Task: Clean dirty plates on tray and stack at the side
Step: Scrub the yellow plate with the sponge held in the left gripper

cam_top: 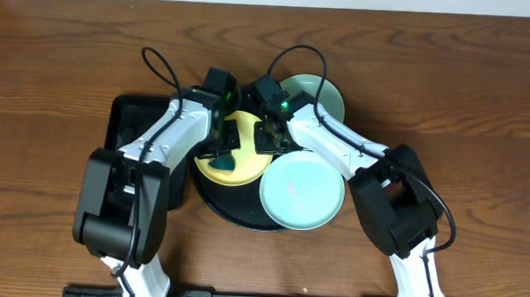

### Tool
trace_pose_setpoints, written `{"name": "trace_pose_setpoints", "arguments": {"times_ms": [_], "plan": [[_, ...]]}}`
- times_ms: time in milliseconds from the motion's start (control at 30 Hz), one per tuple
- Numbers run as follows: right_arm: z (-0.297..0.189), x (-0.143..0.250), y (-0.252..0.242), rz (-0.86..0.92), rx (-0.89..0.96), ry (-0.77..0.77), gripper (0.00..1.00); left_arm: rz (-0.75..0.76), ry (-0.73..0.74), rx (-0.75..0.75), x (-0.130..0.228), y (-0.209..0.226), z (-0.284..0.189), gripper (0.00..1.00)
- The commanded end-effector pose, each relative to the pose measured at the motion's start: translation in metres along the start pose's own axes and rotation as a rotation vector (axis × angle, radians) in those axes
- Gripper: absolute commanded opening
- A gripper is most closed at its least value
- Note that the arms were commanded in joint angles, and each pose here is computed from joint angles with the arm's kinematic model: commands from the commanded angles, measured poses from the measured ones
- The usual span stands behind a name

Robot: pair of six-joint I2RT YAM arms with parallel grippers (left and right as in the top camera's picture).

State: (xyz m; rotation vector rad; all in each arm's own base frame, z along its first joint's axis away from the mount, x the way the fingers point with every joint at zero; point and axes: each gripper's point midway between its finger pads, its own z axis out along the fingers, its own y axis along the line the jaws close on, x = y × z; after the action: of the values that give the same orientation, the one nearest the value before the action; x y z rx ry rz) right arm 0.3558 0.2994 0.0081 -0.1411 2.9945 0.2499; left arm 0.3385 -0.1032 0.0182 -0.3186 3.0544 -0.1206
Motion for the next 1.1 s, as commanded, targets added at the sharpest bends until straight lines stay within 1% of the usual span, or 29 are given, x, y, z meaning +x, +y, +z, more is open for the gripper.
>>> {"name": "trace_pose_setpoints", "arguments": {"times_ms": [0,133,167,267,333,400,467,500,633,700,800,933,967,1067], "plan": [[0.012,0.007,-0.008,-0.017,0.028,0.04,0.01,0.03,0.043,0.047,0.006,-0.014,0.009,0.08],[0.012,0.008,-0.008,-0.017,0.028,0.04,0.01,0.225,0.057,0.249,0.009,-0.049,0.006,0.08],[0.012,0.008,-0.008,-0.017,0.028,0.04,0.01,0.251,0.047,0.277,0.007,-0.054,0.004,0.07],[0.012,0.008,-0.008,-0.017,0.028,0.04,0.01,0.246,0.009,0.277,-0.003,-0.055,0.004,0.07],[0.012,0.008,-0.008,-0.017,0.028,0.04,0.01,0.173,-0.021,0.204,-0.012,-0.042,0.007,0.07],[0.012,0.008,-0.008,-0.017,0.028,0.04,0.01,-0.023,-0.074,0.0,-0.023,-0.004,0.011,0.07],[0.012,0.007,-0.008,-0.017,0.028,0.04,0.01,-0.149,-0.12,-0.167,-0.025,0.028,0.008,0.07],[0.012,0.007,-0.008,-0.017,0.028,0.04,0.01,-0.183,-0.143,-0.255,-0.024,0.044,0.004,0.07],[0.012,0.007,-0.008,-0.017,0.028,0.039,0.01,-0.175,-0.129,-0.276,-0.02,0.048,0.003,0.07],[0.012,0.007,-0.008,-0.017,0.028,0.039,0.01,-0.088,-0.08,-0.222,-0.015,0.038,0.006,0.08],[0.012,0.007,-0.008,-0.017,0.028,0.039,0.01,0.064,0.0,-0.094,-0.003,0.016,0.01,0.07],[0.012,0.007,-0.008,-0.017,0.028,0.039,0.01,0.311,0.081,0.134,0.014,-0.021,0.009,0.07],[0.012,0.007,-0.008,-0.017,0.028,0.039,0.01,0.345,0.089,0.17,0.016,-0.027,0.008,0.07],[0.012,0.007,-0.008,-0.017,0.028,0.039,0.01,0.338,0.06,0.17,0.009,-0.027,0.008,0.07]]}}
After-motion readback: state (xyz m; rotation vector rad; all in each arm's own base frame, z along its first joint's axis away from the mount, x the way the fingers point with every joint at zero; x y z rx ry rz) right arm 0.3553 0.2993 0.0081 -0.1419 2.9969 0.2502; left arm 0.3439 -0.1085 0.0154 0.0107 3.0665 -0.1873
